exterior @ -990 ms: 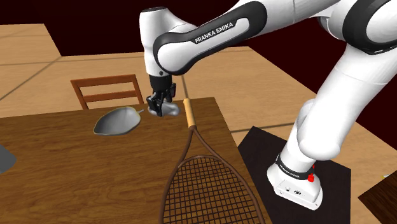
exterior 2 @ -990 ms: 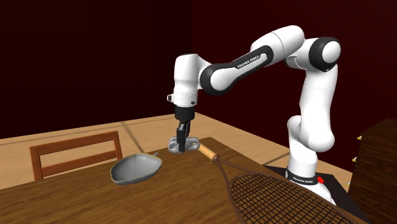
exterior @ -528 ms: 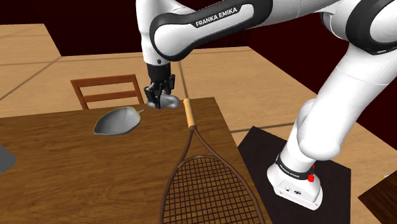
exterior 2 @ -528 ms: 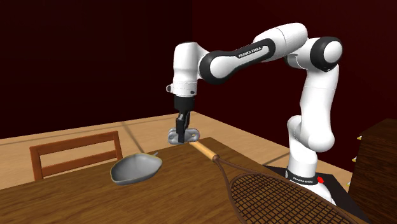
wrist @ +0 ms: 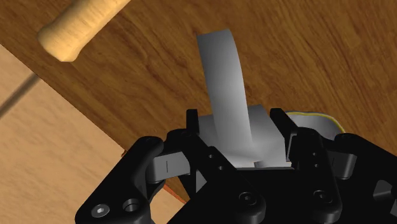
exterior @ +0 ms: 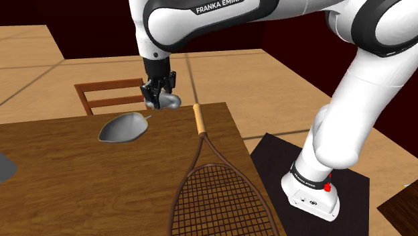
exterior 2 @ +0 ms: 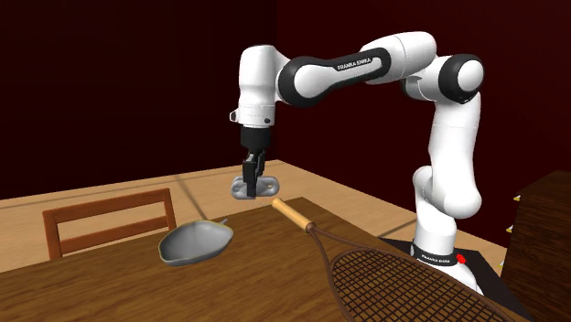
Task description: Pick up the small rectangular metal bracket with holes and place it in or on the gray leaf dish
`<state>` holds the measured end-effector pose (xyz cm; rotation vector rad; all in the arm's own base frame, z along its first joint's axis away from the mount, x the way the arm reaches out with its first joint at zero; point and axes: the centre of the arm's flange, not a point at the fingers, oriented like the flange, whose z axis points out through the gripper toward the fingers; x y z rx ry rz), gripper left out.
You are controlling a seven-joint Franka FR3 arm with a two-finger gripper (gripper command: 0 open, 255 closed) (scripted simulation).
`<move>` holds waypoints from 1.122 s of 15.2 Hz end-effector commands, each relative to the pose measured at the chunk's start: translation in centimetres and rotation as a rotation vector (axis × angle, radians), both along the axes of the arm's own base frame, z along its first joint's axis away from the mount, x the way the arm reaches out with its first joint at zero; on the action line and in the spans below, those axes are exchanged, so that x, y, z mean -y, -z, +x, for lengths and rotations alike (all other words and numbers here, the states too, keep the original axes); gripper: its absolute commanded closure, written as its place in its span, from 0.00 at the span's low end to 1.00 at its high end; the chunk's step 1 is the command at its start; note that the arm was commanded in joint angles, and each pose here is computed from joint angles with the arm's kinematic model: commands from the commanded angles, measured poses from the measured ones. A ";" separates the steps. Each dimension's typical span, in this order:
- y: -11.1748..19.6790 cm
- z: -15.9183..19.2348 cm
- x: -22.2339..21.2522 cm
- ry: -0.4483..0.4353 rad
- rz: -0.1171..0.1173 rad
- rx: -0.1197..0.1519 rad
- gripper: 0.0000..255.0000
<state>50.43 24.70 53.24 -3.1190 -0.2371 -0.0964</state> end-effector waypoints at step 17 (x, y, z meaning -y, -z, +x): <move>3.2 10.3 -11.2 0.001 0.000 0.000 1.00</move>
